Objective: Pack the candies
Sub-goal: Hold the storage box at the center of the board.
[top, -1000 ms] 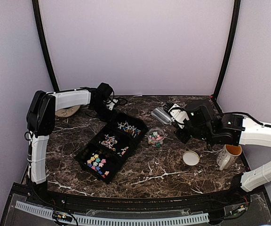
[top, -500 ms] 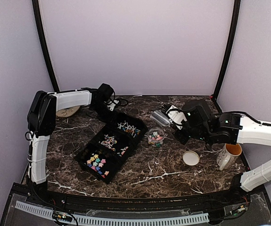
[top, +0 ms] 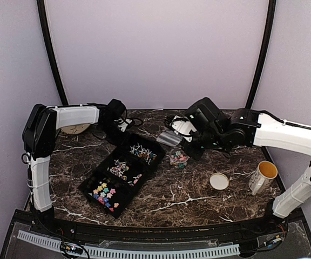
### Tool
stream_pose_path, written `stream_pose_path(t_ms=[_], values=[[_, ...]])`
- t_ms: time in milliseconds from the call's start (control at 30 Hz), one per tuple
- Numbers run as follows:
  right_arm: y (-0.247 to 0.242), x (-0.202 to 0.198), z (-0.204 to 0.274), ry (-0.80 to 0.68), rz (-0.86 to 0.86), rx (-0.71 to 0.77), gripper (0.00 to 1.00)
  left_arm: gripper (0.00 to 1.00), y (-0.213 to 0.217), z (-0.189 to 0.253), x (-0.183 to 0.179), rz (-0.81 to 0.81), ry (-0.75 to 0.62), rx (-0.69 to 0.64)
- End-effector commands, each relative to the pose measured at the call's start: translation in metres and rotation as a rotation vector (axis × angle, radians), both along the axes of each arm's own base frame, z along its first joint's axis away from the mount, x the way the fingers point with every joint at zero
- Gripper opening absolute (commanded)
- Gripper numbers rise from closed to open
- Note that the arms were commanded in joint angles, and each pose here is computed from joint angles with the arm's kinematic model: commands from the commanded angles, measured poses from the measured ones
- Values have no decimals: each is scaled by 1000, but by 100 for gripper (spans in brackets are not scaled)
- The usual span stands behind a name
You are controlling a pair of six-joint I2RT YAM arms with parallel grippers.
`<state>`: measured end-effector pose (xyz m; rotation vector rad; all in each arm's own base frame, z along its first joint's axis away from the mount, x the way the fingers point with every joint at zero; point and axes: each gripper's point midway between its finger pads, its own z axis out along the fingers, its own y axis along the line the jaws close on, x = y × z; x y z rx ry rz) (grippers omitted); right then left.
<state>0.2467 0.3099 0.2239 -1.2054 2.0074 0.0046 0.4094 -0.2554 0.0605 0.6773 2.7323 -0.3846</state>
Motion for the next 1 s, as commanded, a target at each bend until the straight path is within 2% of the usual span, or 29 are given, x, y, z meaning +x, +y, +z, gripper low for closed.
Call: stream_pose_path(t_ms=[0, 200, 500, 667, 967], values=[[12, -16, -4, 106, 50, -68, 0, 0, -6, 36, -30, -36, 4, -54], [27, -21, -29, 187, 83, -183, 0, 0, -2, 46, -36, -21, -34, -59], [36, -6, -58, 205, 47, -344, 0, 0, 2, 39, -34, -14, -73, -44], [46, 3, -67, 202, 37, -381, 0, 0, 4, 29, -26, -17, -79, 2], [55, 9, -82, 221, 53, -449, 0, 0, 1, 25, -30, -19, -65, -26]])
